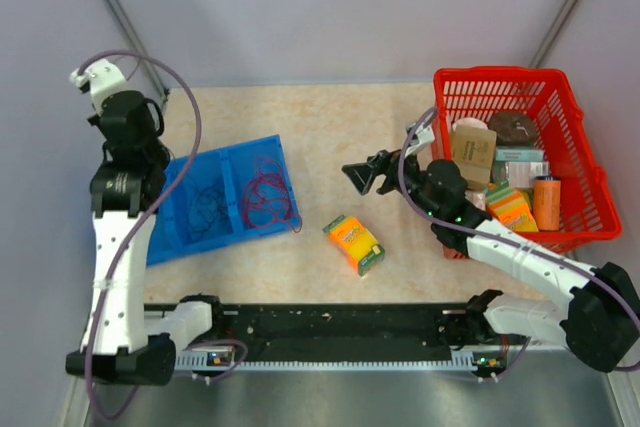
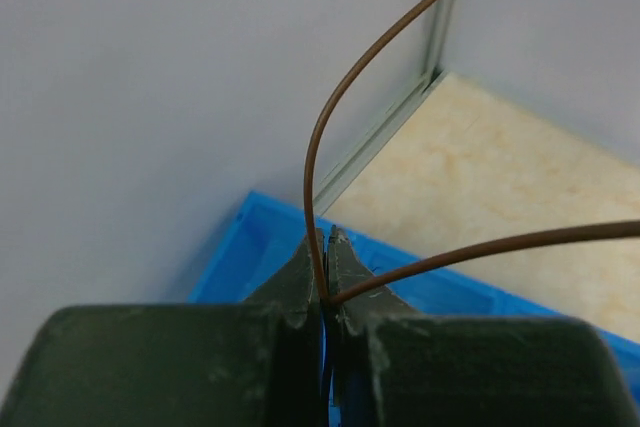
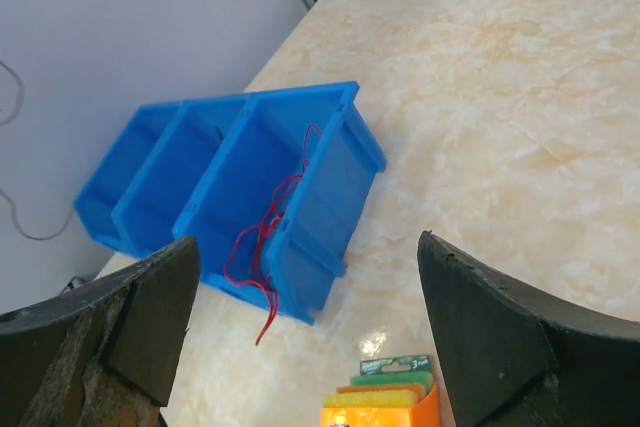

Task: Untangle the cables

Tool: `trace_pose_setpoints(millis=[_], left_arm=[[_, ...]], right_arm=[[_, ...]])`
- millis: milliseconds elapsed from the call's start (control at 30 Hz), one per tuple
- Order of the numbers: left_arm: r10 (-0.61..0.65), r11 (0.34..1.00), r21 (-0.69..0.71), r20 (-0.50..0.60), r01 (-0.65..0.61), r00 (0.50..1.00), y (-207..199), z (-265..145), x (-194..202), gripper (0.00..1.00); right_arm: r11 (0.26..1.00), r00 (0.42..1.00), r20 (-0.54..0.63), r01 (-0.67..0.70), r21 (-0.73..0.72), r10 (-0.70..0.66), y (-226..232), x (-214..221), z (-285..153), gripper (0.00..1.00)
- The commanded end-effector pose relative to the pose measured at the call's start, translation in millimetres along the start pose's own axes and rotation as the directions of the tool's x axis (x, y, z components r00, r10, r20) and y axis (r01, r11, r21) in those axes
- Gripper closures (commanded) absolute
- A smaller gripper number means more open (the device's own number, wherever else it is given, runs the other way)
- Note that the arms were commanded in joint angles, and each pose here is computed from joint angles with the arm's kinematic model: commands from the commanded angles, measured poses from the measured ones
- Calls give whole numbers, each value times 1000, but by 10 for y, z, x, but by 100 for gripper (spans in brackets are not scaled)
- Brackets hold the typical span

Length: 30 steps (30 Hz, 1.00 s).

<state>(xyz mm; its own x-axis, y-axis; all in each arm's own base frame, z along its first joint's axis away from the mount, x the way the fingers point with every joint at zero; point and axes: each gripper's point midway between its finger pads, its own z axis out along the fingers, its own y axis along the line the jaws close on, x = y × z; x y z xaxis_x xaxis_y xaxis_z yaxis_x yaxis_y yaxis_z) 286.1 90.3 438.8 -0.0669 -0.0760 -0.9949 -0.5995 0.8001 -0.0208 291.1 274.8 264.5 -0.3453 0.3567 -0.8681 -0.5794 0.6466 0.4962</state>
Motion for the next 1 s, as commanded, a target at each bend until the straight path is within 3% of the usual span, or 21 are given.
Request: trace_pose_setpoints(millis=[0,100,333,500,733,867,967], left_arm=[[-62,995,-88,-127,51,990,94,465,625,100],[-122,991,-73,-129,113,984,81,621,714,100],[-181,939,-318,-140,129,973,502,686,985,100],[-243,914,-373,-199,156,949,656,798,1384,100],[-350,895,-402,-359,196,865,601,906,2238,100],[-373,873,-452,-383,180,845,730,943,2529,100],[-442,817,-540,-363,201,820,924,888,2600,100]], right_arm=[[994,994,84,82,-75,-75,95,-120,-10,12],[993,992,79,100,-62,-95,60,-107,-18,12],[990,989,86,123,-74,-117,87,-120,-66,11],[990,988,90,128,-60,-122,60,-123,-86,11],[990,989,74,131,-43,-128,15,-85,-59,11],[990,989,72,134,-42,-131,10,-78,-53,11],[990,989,65,133,-38,-130,-7,-57,-31,11]])
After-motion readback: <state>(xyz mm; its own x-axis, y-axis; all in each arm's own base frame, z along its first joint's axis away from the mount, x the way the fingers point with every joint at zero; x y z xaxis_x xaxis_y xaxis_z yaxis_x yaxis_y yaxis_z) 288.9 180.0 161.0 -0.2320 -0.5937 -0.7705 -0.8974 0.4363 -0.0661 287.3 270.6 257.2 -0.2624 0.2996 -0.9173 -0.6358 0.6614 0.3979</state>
